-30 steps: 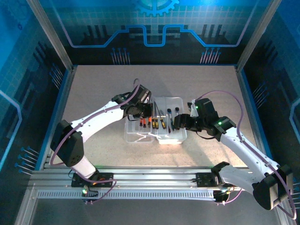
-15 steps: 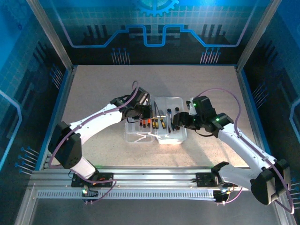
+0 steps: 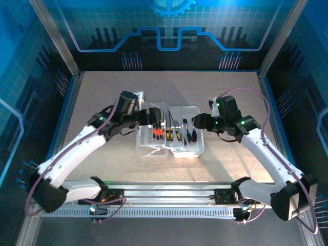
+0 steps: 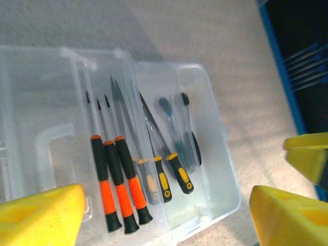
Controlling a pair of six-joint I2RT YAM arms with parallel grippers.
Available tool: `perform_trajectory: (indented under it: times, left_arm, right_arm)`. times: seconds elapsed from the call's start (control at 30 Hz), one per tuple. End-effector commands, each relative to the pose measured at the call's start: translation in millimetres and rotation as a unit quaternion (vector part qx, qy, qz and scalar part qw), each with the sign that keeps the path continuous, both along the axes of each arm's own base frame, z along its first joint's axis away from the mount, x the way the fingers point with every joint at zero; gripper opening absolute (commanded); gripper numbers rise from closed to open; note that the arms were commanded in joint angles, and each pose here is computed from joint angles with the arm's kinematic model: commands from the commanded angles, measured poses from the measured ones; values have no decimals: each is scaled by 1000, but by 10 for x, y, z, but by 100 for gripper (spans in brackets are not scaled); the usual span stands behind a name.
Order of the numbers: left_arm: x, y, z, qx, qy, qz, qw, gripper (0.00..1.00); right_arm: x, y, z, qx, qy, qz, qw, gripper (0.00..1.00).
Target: Pack the tool kit
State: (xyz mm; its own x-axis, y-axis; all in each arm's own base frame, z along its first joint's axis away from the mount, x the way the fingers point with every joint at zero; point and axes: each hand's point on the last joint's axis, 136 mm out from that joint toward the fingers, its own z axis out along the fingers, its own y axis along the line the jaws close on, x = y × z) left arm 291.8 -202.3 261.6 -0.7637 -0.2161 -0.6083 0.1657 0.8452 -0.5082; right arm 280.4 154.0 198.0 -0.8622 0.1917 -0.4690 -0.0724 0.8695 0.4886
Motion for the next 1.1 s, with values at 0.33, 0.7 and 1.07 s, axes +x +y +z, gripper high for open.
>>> perform_trajectory:
  times: [0.33,0.7,1.07]
  left_arm:
    - [-931,1069,-1175,27,100,141,985,77]
    - [-673,1056,-1532,-69,198,181,961,56]
    - [-518,981,-1680,-65,207,148,965,55]
  right_arm:
    - [249,-586,-439,6,54,-69,996,63]
    - [369,-635,-703,60,85,-85,991,57]
    - [24,-674,-1088,64,115,-89,987,50]
